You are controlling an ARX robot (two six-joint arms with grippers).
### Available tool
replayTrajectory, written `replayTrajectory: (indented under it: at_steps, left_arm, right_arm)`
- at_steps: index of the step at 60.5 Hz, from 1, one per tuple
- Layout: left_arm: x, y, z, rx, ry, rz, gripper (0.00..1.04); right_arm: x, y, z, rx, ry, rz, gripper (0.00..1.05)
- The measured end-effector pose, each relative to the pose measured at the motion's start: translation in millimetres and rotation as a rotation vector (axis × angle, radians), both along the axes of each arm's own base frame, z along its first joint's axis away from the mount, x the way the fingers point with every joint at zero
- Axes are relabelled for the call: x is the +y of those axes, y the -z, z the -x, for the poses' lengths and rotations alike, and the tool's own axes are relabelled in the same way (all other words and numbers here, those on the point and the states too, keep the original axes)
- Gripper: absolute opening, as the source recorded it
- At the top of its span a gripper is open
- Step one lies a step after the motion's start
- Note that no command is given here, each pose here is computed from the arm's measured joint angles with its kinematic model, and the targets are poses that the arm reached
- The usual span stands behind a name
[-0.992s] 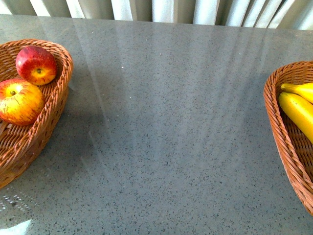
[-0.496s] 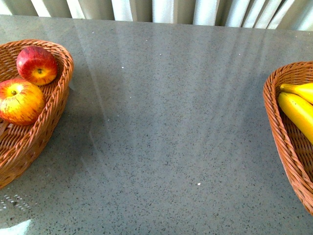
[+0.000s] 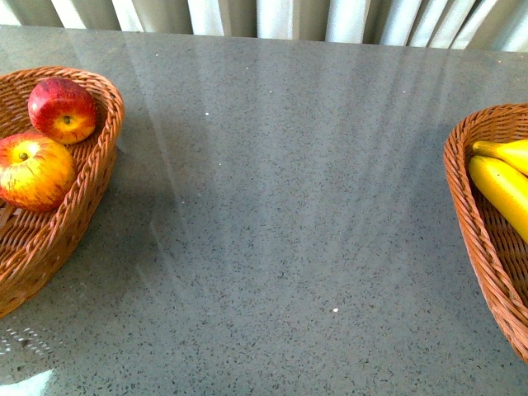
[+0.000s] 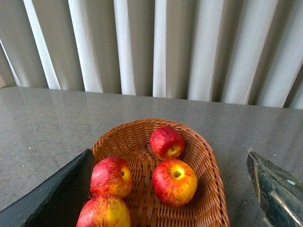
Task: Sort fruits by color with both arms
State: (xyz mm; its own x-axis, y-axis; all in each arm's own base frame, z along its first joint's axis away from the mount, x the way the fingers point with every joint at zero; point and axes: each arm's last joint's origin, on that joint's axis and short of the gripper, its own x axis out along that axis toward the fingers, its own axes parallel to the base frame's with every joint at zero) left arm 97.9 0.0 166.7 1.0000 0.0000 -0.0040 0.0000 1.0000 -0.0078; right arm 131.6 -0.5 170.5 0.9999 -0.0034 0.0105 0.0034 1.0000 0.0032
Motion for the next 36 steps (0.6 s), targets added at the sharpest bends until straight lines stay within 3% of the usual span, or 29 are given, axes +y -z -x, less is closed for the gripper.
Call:
replayTrajectory:
  at_steps: [36]
  left_arm:
    - [0,0,0,0.000,0.000,0.000,0.96]
  right_arm:
    - [0,-2,19,-0.009,0.000,0.000,0.02]
